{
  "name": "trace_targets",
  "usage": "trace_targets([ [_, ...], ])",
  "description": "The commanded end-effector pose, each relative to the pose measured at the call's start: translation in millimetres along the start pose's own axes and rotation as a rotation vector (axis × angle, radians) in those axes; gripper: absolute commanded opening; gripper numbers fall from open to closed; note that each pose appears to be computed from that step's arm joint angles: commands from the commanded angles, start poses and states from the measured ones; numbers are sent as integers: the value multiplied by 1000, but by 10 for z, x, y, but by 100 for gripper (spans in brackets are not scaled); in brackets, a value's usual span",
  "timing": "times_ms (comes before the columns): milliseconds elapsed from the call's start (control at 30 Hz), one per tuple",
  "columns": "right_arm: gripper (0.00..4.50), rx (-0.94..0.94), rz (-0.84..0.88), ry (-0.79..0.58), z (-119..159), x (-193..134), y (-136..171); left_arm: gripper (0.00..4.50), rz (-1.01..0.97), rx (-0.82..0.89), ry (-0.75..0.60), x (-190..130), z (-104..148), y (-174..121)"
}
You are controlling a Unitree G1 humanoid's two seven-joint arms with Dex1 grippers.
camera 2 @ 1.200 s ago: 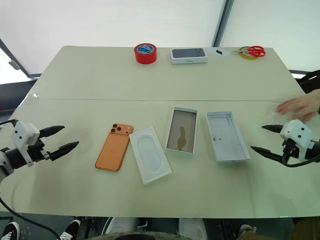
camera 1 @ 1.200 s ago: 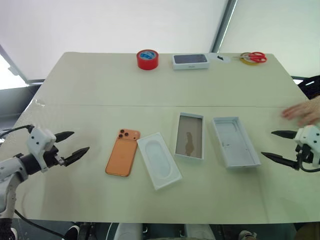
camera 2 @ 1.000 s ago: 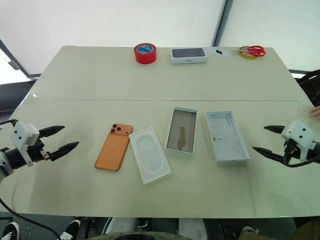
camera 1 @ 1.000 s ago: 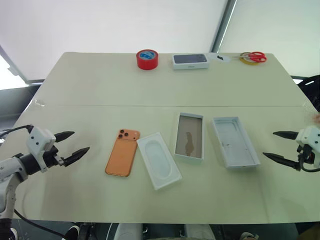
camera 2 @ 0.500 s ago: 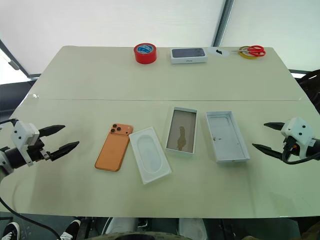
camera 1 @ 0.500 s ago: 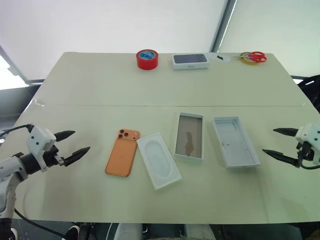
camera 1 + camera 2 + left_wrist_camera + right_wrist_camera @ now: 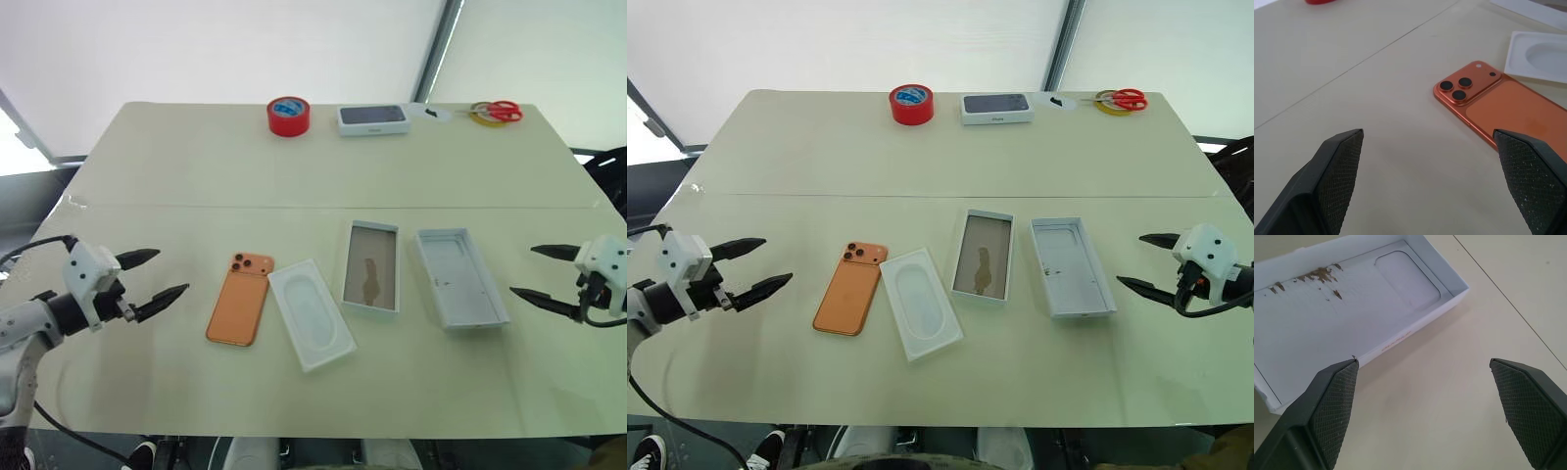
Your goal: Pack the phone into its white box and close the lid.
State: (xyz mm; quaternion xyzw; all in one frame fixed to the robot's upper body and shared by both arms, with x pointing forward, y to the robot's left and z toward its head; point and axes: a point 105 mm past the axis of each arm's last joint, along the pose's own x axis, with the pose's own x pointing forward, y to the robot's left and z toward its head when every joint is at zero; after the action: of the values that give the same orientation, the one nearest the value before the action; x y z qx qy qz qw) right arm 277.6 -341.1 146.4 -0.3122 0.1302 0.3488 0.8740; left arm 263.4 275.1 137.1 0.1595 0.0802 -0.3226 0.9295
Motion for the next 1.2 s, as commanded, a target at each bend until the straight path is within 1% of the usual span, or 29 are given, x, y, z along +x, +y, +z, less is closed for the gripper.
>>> trace_targets([
  [33,448,-73,49,-111,394,123,37,445,-30,-84,4,147,118,-207],
  [67,448,-80,75,-128,461,161,84,445,-38,-108,3,191,151,-277],
  [167,448,-95,157,-184,675,272,235,445,-191,-302,-43,367,331,-673],
  [200,448,-96,200,-211,758,316,331,445,-263,-396,-30,408,357,-829],
  [267,448,-92,259,-236,848,357,467,445,-313,-467,-2,443,390,-981],
  [300,448,-94,285,-243,877,376,528,445,-350,-540,31,448,376,-1061],
  [433,448,-101,359,-262,946,439,699,445,-397,-620,131,500,317,-1247],
  [600,448,-120,374,-271,965,519,702,445,-447,-764,157,672,358,-1359],
  [700,448,-128,373,-277,973,556,681,445,-478,-776,230,726,321,-1478],
  [767,448,-131,371,-274,954,576,660,445,-465,-768,297,749,252,-1525],
  [867,448,-129,357,-269,922,583,618,445,-456,-750,354,753,228,-1560],
  [900,448,-127,350,-266,905,584,605,445,-448,-782,350,772,240,-1552],
  [967,448,-124,340,-260,870,584,593,445,-408,-750,368,812,223,-1554],
  [1000,448,-125,336,-259,862,585,591,445,-394,-781,365,838,217,-1561],
  [1067,448,-128,331,-264,864,591,591,445,-368,-746,393,857,178,-1578],
  [1200,448,-132,322,-268,863,608,591,445,-328,-783,361,982,201,-1594],
])
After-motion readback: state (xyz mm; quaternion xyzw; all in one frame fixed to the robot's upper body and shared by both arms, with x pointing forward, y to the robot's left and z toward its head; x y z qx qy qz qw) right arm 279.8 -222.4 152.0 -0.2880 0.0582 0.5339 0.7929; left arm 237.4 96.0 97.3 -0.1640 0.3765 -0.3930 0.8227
